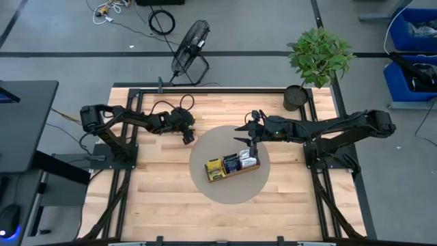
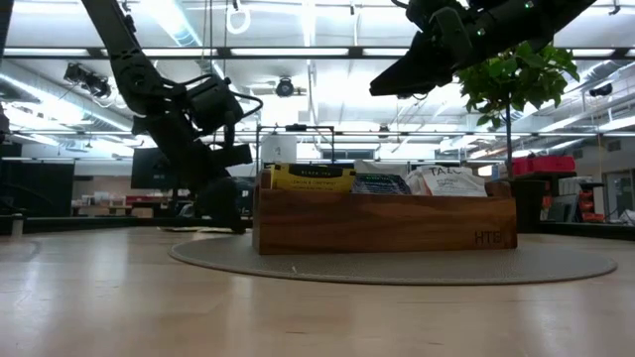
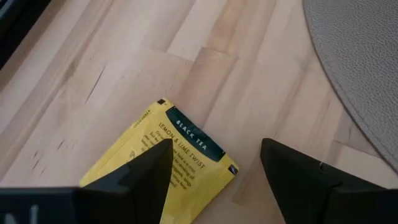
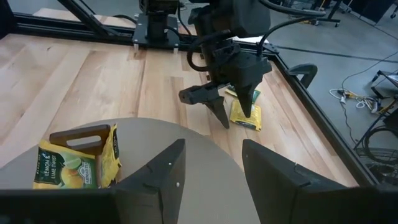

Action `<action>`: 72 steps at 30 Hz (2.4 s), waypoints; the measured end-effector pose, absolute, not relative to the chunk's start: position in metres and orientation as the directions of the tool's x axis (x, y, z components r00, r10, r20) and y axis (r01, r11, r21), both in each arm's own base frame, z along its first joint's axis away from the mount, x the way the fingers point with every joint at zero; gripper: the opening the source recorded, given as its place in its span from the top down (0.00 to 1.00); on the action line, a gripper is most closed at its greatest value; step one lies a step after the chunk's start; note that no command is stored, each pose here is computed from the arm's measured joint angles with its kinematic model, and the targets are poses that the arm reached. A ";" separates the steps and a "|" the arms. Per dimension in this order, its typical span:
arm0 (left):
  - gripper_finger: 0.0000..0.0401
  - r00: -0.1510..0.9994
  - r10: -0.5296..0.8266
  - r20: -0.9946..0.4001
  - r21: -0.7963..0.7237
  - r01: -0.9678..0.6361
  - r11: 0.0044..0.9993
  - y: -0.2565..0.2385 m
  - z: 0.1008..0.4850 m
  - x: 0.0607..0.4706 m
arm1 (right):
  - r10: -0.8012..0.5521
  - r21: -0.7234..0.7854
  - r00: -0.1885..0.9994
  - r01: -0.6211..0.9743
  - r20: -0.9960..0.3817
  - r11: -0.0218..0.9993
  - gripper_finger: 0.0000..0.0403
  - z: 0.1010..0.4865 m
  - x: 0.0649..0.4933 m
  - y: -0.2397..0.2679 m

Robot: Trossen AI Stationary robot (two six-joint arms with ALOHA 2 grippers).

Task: Pick & Place Tea
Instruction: Put the yellow tea bag into the left section of the wooden organizer

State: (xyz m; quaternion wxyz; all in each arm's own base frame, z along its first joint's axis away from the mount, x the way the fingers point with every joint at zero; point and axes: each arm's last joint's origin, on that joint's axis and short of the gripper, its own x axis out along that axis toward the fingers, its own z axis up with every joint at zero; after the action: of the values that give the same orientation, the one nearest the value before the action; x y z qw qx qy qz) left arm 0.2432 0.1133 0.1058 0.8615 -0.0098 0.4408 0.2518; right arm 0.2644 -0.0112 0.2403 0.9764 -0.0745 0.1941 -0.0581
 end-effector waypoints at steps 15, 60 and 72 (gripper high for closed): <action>0.89 0.419 0.409 -0.811 0.201 -0.457 0.867 0.114 0.101 0.236 | -0.142 -0.168 0.917 0.084 -0.373 0.982 0.58 0.240 0.264 -0.011; 0.42 0.464 0.368 -0.806 0.260 -0.281 0.924 0.095 0.119 0.236 | -0.142 -0.164 0.902 0.081 -0.407 0.983 0.58 0.228 0.272 -0.011; 0.34 0.489 0.297 -0.820 0.235 -0.185 0.954 0.111 0.118 0.229 | -0.142 -0.165 0.910 0.083 -0.390 0.983 0.58 0.229 0.273 -0.011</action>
State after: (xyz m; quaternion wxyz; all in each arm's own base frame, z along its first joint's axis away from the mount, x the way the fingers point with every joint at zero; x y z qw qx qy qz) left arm 0.2289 0.1113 0.1182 0.8608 0.0575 0.4858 0.1400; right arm 0.2731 -0.0114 0.2294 0.9745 -0.0727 0.2045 -0.0576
